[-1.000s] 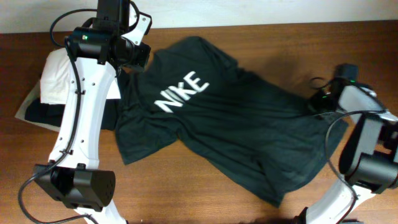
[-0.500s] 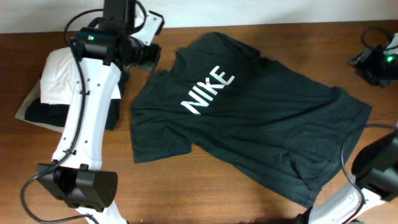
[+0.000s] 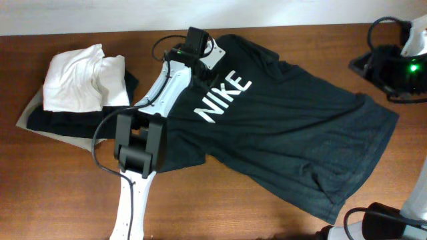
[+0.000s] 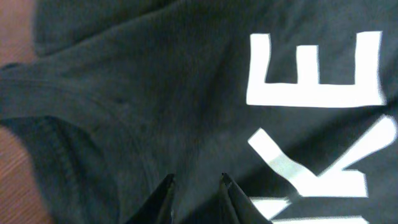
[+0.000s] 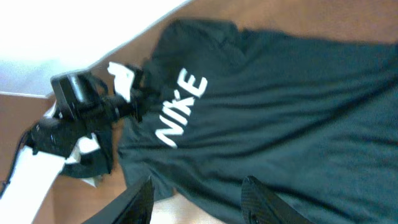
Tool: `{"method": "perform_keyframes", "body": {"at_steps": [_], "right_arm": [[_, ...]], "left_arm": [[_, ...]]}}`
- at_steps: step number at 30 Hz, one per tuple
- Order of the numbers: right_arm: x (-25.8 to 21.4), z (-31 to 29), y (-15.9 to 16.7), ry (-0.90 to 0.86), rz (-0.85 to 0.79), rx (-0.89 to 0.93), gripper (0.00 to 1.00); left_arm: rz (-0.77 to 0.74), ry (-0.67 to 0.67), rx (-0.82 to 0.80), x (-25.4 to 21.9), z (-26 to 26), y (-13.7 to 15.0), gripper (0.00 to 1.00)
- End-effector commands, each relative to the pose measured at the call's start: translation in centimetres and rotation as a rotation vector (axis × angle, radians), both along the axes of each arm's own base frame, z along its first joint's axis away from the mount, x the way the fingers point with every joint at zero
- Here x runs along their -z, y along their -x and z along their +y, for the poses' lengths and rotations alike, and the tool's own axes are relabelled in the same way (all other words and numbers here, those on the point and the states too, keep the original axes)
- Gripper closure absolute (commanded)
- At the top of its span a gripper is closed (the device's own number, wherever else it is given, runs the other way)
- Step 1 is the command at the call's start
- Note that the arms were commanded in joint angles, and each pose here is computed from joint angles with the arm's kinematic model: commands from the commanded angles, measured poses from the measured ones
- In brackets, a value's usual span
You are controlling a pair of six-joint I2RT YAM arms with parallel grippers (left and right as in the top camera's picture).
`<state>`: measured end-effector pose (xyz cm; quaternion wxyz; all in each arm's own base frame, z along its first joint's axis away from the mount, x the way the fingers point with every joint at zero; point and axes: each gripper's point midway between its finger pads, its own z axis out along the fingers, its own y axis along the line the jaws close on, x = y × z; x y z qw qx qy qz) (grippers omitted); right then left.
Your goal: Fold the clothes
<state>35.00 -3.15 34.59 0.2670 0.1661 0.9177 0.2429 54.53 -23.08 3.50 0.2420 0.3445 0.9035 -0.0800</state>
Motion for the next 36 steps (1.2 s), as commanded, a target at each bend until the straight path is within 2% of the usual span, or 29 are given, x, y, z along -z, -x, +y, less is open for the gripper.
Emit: {"method": "perform_keyframes", "body": {"at_steps": [1, 3, 5, 11, 14, 16, 20, 23, 25, 26, 27, 33, 36], "right_arm": [[1.3, -0.7, 1.1, 0.107, 0.071, 0.01, 0.5], [1.8, -1.2, 1.6, 0.138, 0.106, 0.029, 0.5], [2.3, -1.5, 1.7, 0.151, 0.125, 0.037, 0.49], [7.1, -1.9, 2.5, 0.137, 0.276, 0.049, 0.48], [12.5, -4.1, 2.9, 0.185, 0.409, 0.156, 0.44], [16.5, -4.2, 3.0, 0.18, 0.452, 0.161, 0.44], [22.7, -3.9, 4.3, 0.151, 0.536, 0.19, 0.41], [26.5, -4.9, 5.0, 0.158, 0.551, 0.264, 0.39], [28.5, -5.5, 4.7, 0.143, 0.526, 0.319, 0.55], [29.4, -5.7, 4.4, 0.141, 0.513, 0.335, 0.69], [30.5, -5.8, 4.1, 0.13, 0.514, 0.358, 0.79], [36.9, -6.2, 2.8, 0.075, 0.588, 0.437, 0.86], [38.9, -8.6, 1.5, 0.06, 0.573, 0.515, 0.91]], "left_arm": [[0.023, -0.073, -0.023, 3.4, 1.4, -0.3, 0.87], [0.029, -0.188, -0.101, 5.8, 5.0, -1.0, 0.93], [0.04, -0.225, -0.142, 6.4, 7.2, -1.3, 0.95], [0.034, -0.242, -0.354, 5.0, 15.5, -3.7, 0.96], [0.004, -0.212, -0.398, 0.9, 17.0, -5.1, 0.97], [-0.032, -0.149, -0.424, -3.3, 16.6, -6.1, 0.96], [-0.13, -0.055, -0.412, -12.6, 15.3, -6.2, 0.78], [-0.211, -0.009, -0.404, -19.1, 15.1, -4.9, 0.68], [-0.252, 0.005, -0.404, -22.9, 15.3, -3.2, 0.66], [-0.269, 0.01, -0.405, -24.5, 15.4, -2.4, 0.66], [-0.287, 0.016, -0.404, -26.2, 15.5, -1.4, 0.66], [-0.374, 0.05, -0.385, -35.0, 15.4, 5.7, 0.61], [-0.395, 0.061, -0.376, -37.4, 15.3, 8.6, 0.6]]}}
